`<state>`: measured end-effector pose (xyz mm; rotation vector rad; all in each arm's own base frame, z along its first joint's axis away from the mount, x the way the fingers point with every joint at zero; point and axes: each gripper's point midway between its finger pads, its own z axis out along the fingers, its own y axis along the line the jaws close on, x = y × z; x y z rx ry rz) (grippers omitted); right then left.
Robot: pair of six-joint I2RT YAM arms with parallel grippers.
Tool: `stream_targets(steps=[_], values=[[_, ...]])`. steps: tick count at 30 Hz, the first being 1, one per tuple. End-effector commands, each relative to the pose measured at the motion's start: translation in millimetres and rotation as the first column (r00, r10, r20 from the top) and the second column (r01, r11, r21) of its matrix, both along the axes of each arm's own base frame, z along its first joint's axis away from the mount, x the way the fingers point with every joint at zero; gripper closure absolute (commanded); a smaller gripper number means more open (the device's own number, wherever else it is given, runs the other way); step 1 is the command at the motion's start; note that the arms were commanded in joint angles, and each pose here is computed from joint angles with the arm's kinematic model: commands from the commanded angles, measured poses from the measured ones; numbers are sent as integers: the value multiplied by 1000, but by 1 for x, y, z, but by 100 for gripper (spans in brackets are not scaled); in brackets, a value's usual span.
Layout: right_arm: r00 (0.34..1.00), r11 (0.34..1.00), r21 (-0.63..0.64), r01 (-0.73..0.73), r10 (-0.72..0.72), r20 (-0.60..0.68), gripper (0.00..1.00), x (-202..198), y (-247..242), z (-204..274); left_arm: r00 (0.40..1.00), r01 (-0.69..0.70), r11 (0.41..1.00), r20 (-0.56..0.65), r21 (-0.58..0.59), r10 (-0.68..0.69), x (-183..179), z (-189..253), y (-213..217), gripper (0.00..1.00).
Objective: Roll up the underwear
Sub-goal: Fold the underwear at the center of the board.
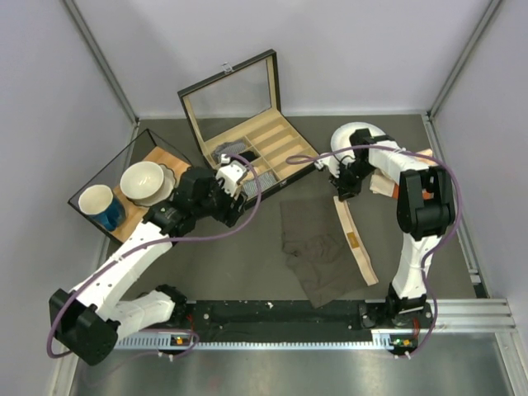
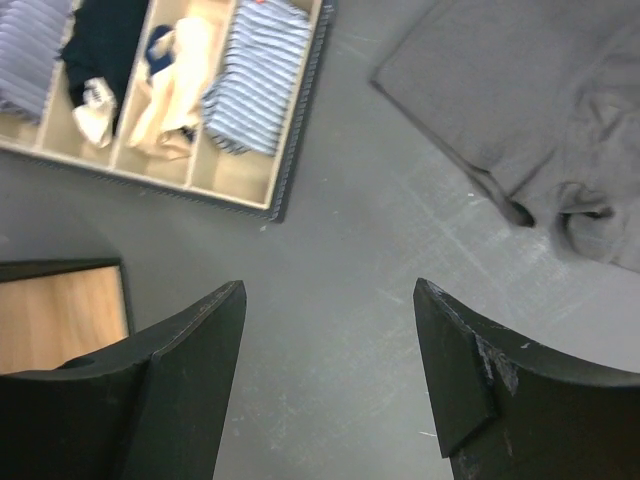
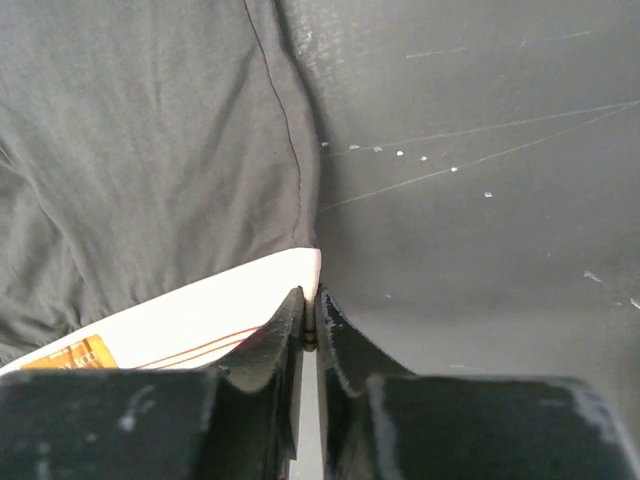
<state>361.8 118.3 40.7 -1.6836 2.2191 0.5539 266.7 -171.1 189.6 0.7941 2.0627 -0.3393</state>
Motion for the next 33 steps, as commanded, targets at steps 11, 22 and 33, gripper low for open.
stream_targets(steps=[11,22,33], values=[[997,992,110,-56,50,54,100,-21,-1,28,868,349,915,-297,-204,-397,8,-51,-103,30],[999,989,145,-43,39,31,100,-24,5,28,848,332,932,-386,-147,-363,84,-99,-159,31],[999,989,145,-38,34,30,100,-23,5,29,836,331,942,-443,-59,-322,97,-141,-163,34]])
